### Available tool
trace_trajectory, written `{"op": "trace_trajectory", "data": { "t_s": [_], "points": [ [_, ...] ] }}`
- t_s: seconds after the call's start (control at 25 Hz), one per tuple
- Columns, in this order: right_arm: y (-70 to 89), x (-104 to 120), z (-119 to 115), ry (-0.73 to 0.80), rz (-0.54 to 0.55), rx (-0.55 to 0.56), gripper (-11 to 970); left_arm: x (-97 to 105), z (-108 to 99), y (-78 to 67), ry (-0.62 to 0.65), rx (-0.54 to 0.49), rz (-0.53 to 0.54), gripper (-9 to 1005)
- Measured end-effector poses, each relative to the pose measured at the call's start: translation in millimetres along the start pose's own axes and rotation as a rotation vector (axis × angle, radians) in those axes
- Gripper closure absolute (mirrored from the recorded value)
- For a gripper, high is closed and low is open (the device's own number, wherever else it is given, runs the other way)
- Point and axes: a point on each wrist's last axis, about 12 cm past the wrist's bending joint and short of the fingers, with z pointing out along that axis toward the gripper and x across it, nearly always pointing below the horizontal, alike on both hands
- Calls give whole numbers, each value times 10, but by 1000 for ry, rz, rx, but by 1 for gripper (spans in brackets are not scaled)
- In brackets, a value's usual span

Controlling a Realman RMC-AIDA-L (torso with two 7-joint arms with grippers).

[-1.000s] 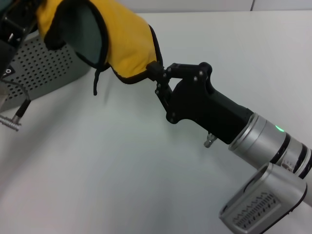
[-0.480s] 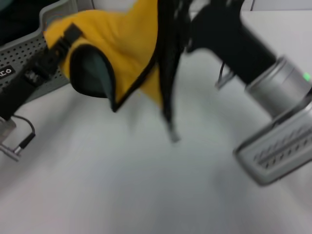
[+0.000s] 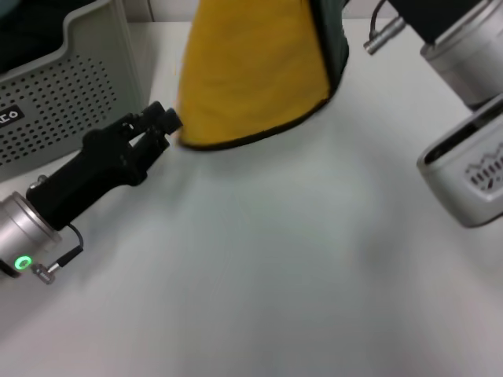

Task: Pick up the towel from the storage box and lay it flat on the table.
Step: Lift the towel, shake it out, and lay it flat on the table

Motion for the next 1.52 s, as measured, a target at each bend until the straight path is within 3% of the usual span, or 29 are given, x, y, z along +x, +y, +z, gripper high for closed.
{"op": "trace_trajectory", "data": {
  "t_s": [0.28, 0.72, 1.0, 1.16, 1.36, 1.52],
  "points": [
    [-168, 27, 236, 102, -3, -15, 944, 58, 77, -94, -26, 34, 107, 683],
    [-219, 7, 712, 218, 15, -90, 945, 146, 419, -370, -123, 120, 256, 342],
    [-191, 23, 927, 267, 5, -140, 945, 189, 465, -468, -234, -46, 350, 203],
    [-164, -13, 1035, 259, 16, -158, 945, 231, 572, -547, -235, -102, 422, 124],
    [-163, -11, 1116, 267, 34, -167, 946, 266, 634, -615, -225, -121, 445, 113],
    [-152, -25, 1134, 263, 45, -171, 946, 275, 640, -648, -245, -218, 503, 112]
  ]
}}
